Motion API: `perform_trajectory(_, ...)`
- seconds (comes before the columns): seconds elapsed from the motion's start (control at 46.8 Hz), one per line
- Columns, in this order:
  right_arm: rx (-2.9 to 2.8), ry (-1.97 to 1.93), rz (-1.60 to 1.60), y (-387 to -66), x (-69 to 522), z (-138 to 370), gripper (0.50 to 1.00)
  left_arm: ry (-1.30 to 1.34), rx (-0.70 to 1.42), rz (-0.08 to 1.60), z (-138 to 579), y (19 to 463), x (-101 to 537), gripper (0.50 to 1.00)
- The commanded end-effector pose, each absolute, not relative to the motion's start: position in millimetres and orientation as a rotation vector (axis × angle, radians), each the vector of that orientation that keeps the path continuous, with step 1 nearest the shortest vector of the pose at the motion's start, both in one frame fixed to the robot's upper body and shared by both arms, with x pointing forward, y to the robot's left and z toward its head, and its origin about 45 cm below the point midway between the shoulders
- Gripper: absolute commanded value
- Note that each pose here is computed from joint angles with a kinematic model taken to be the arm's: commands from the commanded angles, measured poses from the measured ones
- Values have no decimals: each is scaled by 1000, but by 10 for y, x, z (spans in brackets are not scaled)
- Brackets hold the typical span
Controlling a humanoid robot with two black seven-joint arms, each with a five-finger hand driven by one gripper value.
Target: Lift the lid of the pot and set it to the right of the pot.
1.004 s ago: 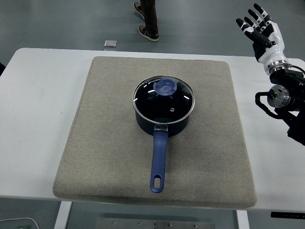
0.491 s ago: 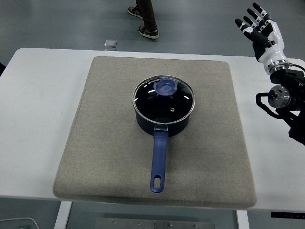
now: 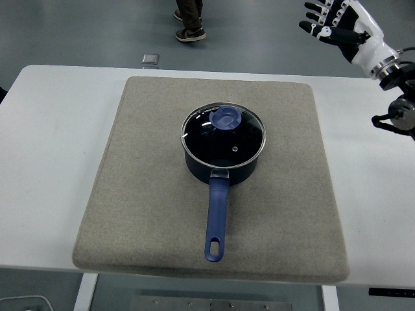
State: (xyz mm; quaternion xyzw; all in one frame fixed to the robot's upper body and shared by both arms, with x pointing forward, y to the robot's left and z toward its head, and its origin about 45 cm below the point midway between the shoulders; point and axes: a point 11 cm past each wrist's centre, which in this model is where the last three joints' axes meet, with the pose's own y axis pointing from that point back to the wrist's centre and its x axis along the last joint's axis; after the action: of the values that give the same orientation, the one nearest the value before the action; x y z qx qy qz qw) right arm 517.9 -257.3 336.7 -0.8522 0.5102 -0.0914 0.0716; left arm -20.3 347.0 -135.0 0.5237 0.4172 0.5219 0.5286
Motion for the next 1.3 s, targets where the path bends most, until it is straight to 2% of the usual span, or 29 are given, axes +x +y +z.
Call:
perform_trajectory(0.0,-2589,1463,-336,-2532,5201,3598,907,997,1252,1247,-1350,3471,-207,1000)
perform_trajectory(0.278,-2754,1167,-547,-2319,5151,4224,907,995,1251,1247,-1350,3471,-198,1000)
perform_trajectory(0.705,-2997,577,-1103,-1438,4639,4756,907,997,1252,1247,-1350,3471,-207,1000)
perform_trajectory(1.068,-3003,276,-1388,-936,4338,4756,907,997,1249,1248,-1351,3469,-197,1000)
perform_trajectory(1.282,-3008,159,-1551,-783,4245,4455,907,997,1251,1248,-1350,3471,-206,1000)
